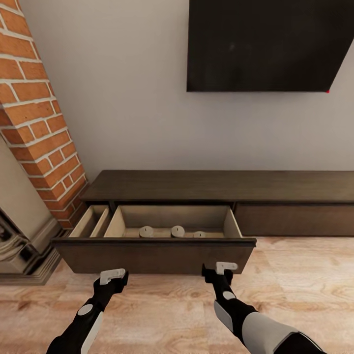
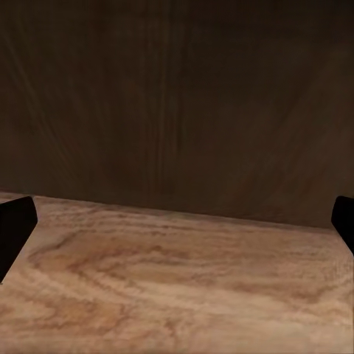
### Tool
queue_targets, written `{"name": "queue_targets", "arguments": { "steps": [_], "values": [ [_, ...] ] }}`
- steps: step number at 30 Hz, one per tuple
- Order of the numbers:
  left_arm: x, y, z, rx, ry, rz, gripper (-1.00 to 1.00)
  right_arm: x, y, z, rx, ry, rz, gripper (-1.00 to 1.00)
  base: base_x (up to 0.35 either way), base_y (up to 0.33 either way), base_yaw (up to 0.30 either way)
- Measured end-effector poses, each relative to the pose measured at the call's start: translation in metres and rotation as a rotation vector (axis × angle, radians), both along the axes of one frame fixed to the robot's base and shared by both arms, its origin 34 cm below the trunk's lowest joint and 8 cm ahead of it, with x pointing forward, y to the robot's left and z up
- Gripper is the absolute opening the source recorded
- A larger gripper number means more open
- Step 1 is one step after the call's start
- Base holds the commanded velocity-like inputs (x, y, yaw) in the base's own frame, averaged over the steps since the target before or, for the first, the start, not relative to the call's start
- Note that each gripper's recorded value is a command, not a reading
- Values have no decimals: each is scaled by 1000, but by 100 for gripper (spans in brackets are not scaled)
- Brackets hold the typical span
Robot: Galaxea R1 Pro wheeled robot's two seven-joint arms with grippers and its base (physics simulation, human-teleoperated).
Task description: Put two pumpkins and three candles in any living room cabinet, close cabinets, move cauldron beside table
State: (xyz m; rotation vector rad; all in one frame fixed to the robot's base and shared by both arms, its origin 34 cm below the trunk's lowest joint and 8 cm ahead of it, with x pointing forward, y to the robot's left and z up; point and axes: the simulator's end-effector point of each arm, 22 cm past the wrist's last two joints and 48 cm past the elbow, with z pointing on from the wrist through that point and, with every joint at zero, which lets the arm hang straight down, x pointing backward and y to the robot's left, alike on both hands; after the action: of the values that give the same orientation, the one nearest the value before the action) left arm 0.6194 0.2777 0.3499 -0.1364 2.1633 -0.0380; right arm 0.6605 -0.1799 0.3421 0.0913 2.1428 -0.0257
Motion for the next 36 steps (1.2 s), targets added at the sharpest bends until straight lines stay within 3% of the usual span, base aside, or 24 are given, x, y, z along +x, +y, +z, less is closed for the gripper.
{"name": "queue_targets", "arguments": {
  "steps": [6, 18, 25, 36],
  "values": [
    [-6, -1, -17, -3, 17, -2, 100, -2, 5, -12, -23, -9, 37, 100, 0, 0, 0],
    [-17, -2, -48, -11, 63, -3, 100, -10, 6, -39, -25, 6, 44, 100, 0, 0, 0],
    [-15, -2, -46, -13, 62, -3, 100, -10, 6, -39, -25, 6, 44, 100, 17, 0, 0],
    [-17, -2, -48, -15, 80, 0, 100, -11, 7, -39, -24, 7, 45, 100, 282, 0, 0]
  ]
}}
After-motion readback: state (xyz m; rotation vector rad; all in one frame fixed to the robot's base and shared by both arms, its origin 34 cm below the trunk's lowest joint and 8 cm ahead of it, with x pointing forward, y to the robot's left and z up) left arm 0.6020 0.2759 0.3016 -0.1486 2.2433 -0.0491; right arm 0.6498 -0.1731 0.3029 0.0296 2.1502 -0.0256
